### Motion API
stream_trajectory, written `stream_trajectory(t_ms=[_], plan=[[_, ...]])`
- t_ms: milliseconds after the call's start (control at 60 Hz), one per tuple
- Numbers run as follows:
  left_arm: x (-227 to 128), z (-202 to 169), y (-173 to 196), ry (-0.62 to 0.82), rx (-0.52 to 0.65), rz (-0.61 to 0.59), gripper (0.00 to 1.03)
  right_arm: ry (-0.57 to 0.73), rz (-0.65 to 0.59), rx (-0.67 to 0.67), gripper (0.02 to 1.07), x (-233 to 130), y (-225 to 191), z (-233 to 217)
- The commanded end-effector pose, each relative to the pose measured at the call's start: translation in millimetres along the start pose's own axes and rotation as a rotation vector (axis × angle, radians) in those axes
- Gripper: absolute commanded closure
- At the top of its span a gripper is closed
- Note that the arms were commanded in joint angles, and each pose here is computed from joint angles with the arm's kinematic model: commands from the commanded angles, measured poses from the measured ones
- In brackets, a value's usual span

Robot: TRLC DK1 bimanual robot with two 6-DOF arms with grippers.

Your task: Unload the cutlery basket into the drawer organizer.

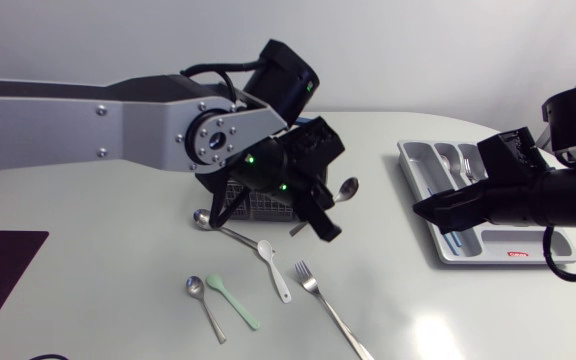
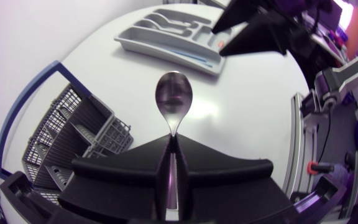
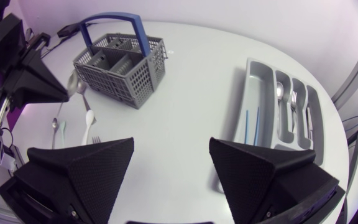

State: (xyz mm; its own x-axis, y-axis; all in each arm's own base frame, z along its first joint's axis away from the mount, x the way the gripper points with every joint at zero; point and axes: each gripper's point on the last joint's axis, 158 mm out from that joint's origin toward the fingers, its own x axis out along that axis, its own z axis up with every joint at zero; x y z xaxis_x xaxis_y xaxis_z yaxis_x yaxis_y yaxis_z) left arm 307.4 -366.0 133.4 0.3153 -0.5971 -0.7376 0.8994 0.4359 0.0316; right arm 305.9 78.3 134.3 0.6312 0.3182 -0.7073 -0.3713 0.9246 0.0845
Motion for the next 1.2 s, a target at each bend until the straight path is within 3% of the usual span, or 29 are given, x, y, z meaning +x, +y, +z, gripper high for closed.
stream_trajectory(t_ms=[0, 300, 667, 800, 1050, 1183], plan=[[-16.6, 33.7, 4.9, -0.110, -0.134, 0.003, 1.00, -0.040, 0.048, 0.031, 0.20, -8.4, 20.7, 9.3], [-45.9, 81.4, 26.0, -0.335, -0.342, -0.047, 1.00, -0.146, 0.245, 0.079, 0.21, -13.3, 90.1, 54.9], [-65.7, 100.5, 40.0, -0.446, -0.432, -0.064, 1.00, -0.141, 0.374, 0.099, 0.47, 6.6, 131.2, 83.4], [-62.7, 101.9, 40.1, -0.449, -0.442, -0.076, 1.00, -0.151, 0.385, 0.114, 0.49, 11.0, 132.2, 95.5], [-59.5, 100.6, 40.7, -0.445, -0.454, -0.087, 1.00, -0.181, 0.398, 0.116, 0.73, 14.6, 135.3, 109.6], [-56.1, 97.3, 40.8, -0.436, -0.462, -0.090, 1.00, -0.196, 0.402, 0.117, 0.95, 13.8, 136.2, 113.1]])
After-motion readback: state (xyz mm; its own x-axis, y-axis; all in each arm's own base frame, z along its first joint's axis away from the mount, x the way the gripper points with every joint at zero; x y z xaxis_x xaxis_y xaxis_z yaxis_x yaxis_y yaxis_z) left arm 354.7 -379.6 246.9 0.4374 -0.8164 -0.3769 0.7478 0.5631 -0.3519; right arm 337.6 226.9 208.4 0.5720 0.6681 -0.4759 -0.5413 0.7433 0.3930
